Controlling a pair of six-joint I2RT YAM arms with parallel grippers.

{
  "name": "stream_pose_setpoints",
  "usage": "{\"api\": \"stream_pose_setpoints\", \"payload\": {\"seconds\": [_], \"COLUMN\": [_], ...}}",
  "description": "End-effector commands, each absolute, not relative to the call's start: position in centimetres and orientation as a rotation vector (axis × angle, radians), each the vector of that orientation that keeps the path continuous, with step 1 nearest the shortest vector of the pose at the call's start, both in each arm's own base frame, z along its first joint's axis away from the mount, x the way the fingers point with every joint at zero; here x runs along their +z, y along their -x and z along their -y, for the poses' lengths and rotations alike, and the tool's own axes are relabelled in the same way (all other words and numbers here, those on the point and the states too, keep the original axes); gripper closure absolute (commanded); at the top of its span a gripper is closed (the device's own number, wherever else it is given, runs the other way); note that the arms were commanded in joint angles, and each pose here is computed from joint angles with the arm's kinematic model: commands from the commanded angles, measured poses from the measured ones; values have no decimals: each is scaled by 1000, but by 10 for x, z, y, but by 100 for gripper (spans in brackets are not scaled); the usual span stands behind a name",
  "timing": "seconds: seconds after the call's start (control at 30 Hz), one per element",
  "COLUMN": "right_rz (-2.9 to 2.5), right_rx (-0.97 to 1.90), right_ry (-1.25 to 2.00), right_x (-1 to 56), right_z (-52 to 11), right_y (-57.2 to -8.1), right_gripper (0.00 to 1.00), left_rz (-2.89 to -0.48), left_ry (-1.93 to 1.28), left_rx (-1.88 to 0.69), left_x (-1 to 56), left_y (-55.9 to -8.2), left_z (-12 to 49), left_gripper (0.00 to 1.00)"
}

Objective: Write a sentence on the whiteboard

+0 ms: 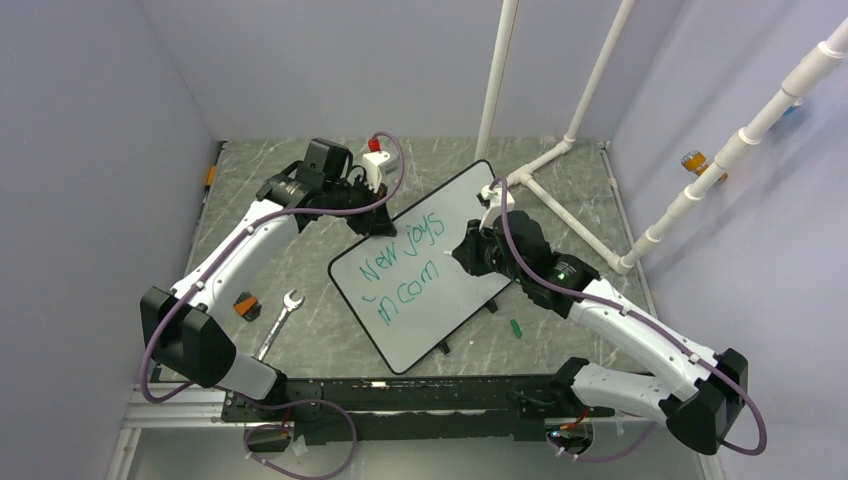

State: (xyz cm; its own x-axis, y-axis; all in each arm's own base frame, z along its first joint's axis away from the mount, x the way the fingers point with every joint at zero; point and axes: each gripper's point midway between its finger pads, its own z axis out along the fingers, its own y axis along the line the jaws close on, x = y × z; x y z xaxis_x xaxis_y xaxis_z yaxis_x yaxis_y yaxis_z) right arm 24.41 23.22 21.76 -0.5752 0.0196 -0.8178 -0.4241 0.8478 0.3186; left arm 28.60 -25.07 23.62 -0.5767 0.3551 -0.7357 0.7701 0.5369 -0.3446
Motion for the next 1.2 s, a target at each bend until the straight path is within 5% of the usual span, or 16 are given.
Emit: {"api": "stream_pose_setpoints", "payload": {"seconds": [0.0,1.17], "right_rz": [-2050,-2131], "right_rx": [645,686], "right_ry": [284,298], "right_x": [235,195], "right_z": [-235,-240], "right_y": [-250,-241], "right_gripper": [100,100], "left_rz": [-2125,-2117], "left_ry": [-1018,-1017], "left_rx": [-731,-716], "left_x": [222,225], "left_y": [-294,-294], "left_z": [244,242], "left_gripper": [100,100]}}
